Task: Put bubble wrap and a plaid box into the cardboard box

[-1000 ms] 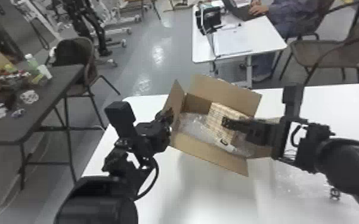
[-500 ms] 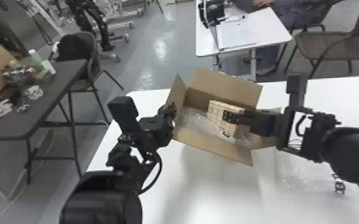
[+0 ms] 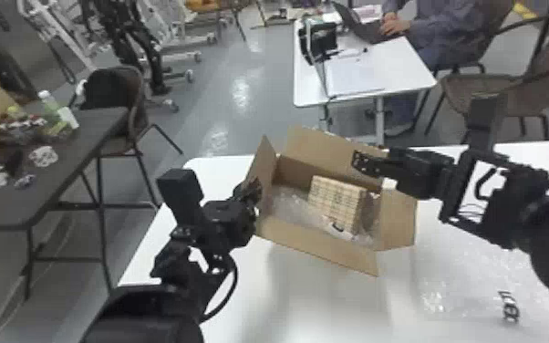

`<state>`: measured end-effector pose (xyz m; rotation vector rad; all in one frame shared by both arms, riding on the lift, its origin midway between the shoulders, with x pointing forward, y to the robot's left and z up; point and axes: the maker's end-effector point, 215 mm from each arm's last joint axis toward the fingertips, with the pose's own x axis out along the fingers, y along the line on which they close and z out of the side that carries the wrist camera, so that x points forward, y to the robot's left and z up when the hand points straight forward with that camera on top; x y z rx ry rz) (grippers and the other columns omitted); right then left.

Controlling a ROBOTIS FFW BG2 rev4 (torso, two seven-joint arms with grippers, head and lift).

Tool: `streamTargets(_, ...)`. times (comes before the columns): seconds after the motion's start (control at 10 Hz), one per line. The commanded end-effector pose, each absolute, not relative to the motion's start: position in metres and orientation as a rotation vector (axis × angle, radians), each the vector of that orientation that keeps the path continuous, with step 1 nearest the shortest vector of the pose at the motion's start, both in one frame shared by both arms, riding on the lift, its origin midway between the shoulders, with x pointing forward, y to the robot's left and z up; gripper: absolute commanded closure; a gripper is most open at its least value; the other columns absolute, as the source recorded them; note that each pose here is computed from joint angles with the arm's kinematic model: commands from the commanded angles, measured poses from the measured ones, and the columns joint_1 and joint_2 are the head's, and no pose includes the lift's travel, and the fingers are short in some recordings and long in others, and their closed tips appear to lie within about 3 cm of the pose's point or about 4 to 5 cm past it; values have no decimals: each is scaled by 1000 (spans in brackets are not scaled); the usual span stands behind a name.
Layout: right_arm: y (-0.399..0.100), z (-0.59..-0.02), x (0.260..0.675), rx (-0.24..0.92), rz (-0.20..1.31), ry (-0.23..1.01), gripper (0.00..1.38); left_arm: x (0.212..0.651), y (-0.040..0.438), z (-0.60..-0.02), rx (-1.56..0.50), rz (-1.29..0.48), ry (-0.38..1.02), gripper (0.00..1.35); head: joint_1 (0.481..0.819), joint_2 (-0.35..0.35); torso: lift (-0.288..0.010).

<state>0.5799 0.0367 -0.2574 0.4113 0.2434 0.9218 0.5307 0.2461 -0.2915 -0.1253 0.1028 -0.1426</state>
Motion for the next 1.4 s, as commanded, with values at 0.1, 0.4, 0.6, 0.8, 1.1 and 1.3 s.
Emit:
streamTargets(0.1, -27, -242, 587, 277, 698, 73, 142, 529, 251, -295, -125, -130, 106, 1225, 621, 265, -110)
streamTargets(0.4, -111, -275, 570, 203, 424, 2, 142, 527, 257, -298, -128, -117, 110, 1225, 629, 179, -110)
streamTargets(0.6, -145, -294, 555, 165, 316, -15, 144, 526, 261, -300, -127, -110, 113, 1225, 659, 138, -110)
streamTargets(0.8, -169, -299, 541, 104, 236, -62, 144, 524, 263, -302, -125, -105, 118, 1225, 677, 114, -110)
streamTargets(1.1, -185, -333, 524, 93, 188, -14, 144, 522, 274, -319, -154, -53, 150, 1225, 695, 92, -110)
streamTargets(1.3, -183, -341, 523, 85, 185, 3, 144, 522, 290, -340, -221, 9, 191, 1225, 695, 100, -110)
